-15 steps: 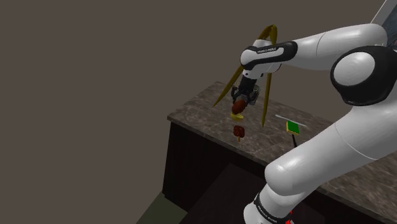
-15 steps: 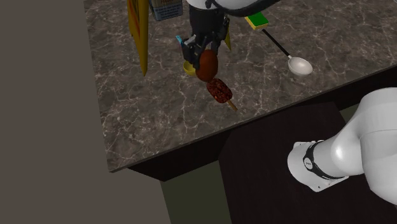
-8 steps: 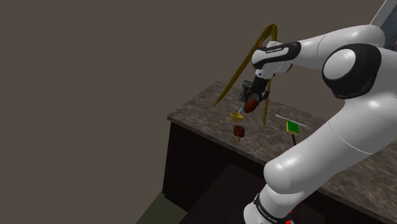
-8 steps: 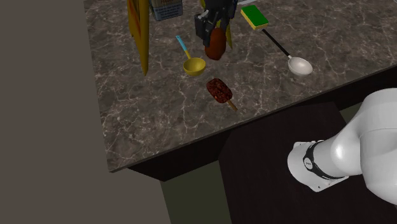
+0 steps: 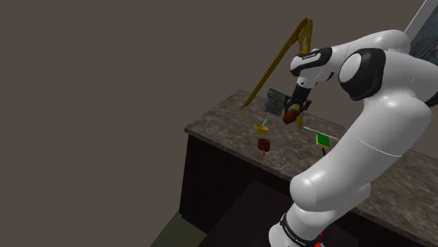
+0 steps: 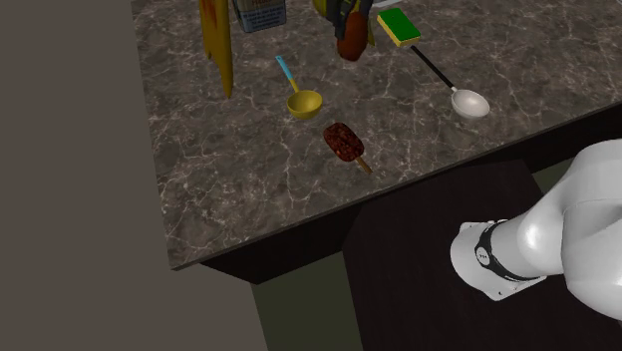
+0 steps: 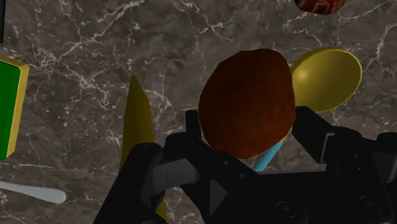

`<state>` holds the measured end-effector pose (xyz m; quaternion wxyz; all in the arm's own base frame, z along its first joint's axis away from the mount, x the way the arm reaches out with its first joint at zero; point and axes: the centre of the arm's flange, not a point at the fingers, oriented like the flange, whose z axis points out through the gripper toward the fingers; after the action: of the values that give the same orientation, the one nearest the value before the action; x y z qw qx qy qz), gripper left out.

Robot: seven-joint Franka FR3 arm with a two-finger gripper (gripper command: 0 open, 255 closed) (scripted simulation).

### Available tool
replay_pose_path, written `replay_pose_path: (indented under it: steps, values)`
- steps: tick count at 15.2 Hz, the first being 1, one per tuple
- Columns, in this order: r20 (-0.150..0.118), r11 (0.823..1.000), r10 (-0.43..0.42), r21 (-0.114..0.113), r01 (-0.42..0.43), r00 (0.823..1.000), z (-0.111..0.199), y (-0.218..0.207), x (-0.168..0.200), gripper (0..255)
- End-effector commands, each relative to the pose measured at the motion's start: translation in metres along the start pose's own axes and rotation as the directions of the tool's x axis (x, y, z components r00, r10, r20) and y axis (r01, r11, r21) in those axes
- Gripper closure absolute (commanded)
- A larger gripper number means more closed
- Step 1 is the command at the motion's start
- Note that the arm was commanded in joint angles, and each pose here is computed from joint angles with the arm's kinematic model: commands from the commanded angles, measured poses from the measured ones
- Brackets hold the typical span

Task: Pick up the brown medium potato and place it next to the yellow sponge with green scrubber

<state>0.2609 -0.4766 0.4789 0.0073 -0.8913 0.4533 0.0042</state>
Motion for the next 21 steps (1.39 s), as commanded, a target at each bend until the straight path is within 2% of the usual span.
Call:
replay_pose_path:
  steps: [1,12,21]
  values:
    - [0.011,1.0,0.006,-0.001,-0.006,1.0,0.001,0.029,0.009,255]
    - [0.011,1.0,0.006,-0.001,-0.006,1.0,-0.002,0.165,0.068,255]
    - [0.011,1.0,0.006,-0.001,-0.006,1.0,0.045,0.166,0.068,255]
